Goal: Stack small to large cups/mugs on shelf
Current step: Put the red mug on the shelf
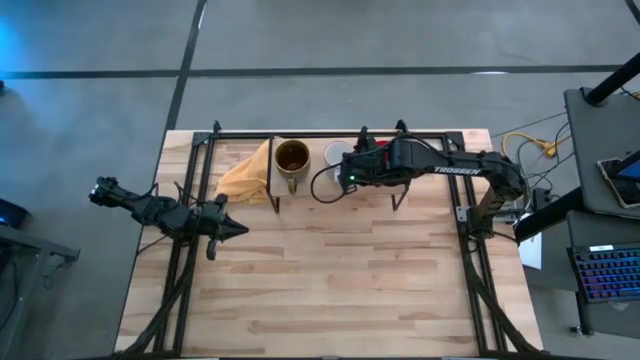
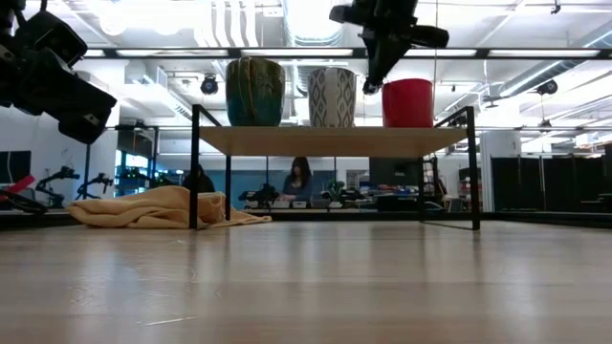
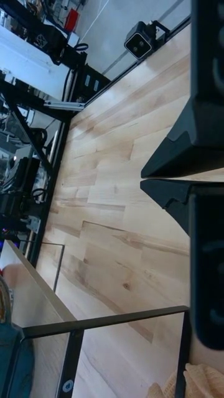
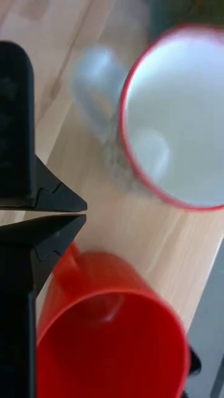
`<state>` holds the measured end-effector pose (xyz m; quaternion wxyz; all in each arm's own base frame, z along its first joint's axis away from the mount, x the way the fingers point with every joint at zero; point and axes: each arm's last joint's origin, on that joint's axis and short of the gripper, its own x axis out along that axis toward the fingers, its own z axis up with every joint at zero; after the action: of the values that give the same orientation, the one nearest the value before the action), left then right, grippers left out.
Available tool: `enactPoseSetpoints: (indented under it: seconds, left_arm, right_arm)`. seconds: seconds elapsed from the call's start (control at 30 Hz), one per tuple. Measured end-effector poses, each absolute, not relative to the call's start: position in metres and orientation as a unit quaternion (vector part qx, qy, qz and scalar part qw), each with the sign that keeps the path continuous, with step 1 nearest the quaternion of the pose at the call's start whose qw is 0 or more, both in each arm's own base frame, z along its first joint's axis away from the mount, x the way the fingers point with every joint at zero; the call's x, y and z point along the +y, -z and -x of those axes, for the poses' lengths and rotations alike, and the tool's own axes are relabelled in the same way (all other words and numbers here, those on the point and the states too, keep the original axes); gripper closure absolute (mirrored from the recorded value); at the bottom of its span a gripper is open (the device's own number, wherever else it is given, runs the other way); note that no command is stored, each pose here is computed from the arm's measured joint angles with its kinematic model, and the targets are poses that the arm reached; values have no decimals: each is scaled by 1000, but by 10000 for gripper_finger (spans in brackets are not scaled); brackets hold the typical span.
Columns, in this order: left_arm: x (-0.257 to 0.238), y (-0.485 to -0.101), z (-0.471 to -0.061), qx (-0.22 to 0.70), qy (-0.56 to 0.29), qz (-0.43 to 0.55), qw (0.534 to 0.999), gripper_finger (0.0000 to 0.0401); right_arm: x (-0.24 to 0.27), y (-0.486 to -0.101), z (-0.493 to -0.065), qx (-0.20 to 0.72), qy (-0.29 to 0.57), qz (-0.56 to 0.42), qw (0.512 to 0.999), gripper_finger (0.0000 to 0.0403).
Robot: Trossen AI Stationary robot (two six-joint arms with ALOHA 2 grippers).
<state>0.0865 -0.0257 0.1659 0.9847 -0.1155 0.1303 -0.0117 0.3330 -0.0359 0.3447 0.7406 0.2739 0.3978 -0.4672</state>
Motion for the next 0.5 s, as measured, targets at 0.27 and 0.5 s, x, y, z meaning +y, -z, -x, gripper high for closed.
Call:
enactPoseSetpoints:
  seconds: [0.27, 0.5]
  left_arm:
    - [-26, -166, -86, 130, 12, 115, 985, 401]
    - [-26, -166, -86, 130, 11, 115, 985, 401]
  right_arm:
    - [-38, -331, -338, 436, 467, -241, 731, 392]
    - [-38, -326, -341, 440, 475, -216, 731, 392]
